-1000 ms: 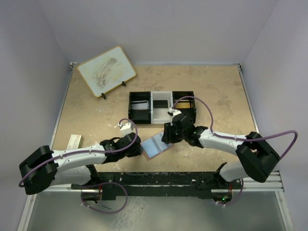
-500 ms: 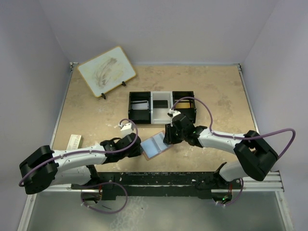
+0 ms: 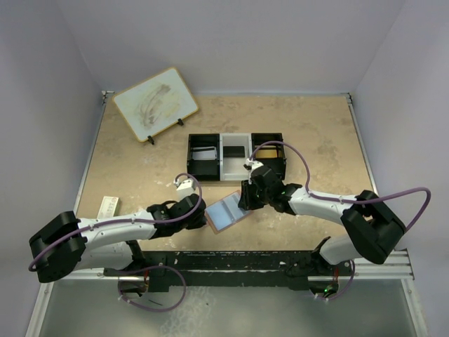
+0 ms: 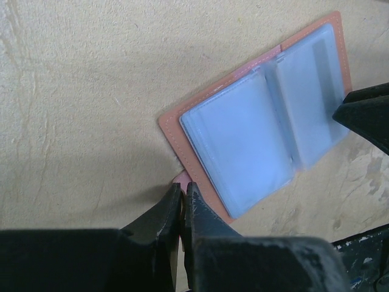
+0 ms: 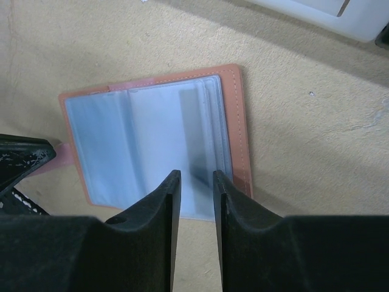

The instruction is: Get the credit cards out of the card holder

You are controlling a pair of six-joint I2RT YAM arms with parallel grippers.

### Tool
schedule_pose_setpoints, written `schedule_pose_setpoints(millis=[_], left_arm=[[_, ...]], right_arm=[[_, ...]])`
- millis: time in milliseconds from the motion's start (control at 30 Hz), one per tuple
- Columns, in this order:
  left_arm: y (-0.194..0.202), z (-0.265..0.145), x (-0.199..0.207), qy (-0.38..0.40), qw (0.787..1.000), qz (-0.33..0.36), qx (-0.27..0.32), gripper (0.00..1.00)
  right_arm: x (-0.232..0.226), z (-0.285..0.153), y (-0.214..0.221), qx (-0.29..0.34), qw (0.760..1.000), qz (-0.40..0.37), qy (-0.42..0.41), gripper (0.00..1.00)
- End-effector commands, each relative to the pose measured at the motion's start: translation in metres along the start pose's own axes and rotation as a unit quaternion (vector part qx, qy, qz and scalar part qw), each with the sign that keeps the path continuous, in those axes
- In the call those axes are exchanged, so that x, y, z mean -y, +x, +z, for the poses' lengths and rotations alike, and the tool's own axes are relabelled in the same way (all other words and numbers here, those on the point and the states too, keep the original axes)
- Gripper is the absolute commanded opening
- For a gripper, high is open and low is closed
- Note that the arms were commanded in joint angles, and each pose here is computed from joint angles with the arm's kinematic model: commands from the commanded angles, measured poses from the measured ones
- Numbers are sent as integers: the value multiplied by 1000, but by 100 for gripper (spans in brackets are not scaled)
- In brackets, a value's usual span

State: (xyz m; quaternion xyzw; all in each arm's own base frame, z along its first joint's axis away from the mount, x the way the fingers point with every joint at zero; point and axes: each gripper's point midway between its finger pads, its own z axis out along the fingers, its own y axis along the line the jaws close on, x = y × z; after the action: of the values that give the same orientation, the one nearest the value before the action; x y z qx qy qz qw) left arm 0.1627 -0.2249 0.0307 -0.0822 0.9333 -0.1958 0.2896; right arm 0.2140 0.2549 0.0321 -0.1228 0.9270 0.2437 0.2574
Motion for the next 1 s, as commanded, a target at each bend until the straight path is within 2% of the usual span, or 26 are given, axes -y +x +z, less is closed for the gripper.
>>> schedule_pose_setpoints(millis=[0,100,233,433,800,967], left_arm=[[-7,-1,3,6,1000,4,21,0],[-8,-1,2,4,1000,4,23,0],[-8,-2,-1,-1,1000,6,23,0],[-9,-3,-3,-9,1000,13,25,0],[-12,-3,-6,-13,999,17,30,0],[-12,-3,-7,-21,999,23,31,0]], right_arm=[[-18,-7,-18,23,999,-12,-36,30],[-22,-7,-18,23,999,-12,-46,30],[-14,-5,-7,4,1000,-3,-29,34],[-1,-1,-16,7,1000,-13,13,39],[-13,11,-9,-7,1000,-15,-26,38],[-34,11,-9,-15,996,-20,-84,37]])
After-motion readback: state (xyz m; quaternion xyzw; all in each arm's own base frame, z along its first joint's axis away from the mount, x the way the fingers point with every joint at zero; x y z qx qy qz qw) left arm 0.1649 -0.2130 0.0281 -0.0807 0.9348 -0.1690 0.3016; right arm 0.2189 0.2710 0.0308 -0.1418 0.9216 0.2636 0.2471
